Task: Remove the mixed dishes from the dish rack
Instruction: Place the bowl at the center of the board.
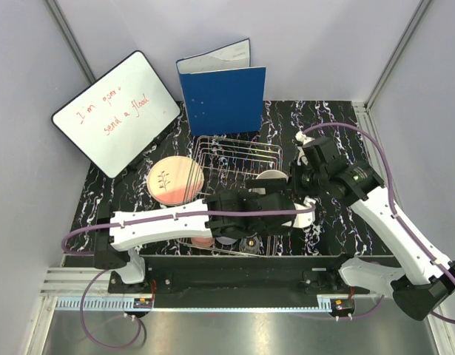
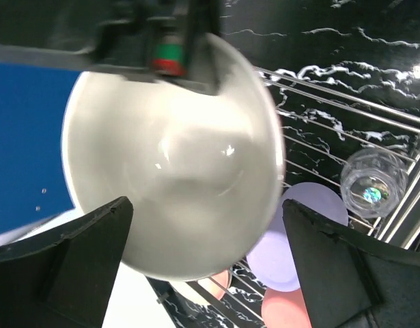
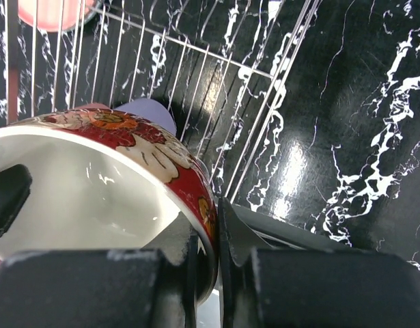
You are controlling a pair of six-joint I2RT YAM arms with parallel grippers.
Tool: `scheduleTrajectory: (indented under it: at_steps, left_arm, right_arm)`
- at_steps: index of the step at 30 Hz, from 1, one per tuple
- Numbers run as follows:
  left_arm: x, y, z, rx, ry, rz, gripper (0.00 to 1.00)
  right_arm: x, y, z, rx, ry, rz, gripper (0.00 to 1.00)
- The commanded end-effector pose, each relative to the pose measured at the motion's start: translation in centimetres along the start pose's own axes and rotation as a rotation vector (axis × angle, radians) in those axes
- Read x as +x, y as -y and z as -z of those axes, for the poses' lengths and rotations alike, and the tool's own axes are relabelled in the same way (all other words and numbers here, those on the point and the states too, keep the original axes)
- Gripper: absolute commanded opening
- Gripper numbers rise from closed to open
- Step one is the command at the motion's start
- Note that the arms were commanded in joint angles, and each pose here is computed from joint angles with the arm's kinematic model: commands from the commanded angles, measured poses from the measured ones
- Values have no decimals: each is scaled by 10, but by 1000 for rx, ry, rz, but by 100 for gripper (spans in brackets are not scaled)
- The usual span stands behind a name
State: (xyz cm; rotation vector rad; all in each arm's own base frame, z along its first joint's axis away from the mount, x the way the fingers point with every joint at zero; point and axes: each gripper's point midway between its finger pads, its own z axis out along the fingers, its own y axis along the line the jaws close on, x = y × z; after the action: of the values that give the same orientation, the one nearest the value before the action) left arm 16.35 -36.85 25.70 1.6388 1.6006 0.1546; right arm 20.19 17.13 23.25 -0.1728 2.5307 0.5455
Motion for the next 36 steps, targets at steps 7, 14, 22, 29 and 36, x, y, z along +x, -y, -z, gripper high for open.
scheduleTrajectory:
  at_steps: [7,14,22,29,36]
  left_arm:
    - [13,-85,33,-222,65,475,99]
    - [82,-121,46,-374,120,940,99]
    - [150,-136,69,-475,308,1378,99]
    - [174,-137,87,-576,335,1410,99]
    - [187,-135,81,-632,300,1415,99]
  right_arm:
    - [-82,0,38,83,320,-133,0]
    - [-157,35,37,149,482,-318,0]
    - [-224,136,-22,303,461,-566,0]
    - [-260,217,-53,392,455,-668,0]
    - [-271,243,-78,407,427,-681,0]
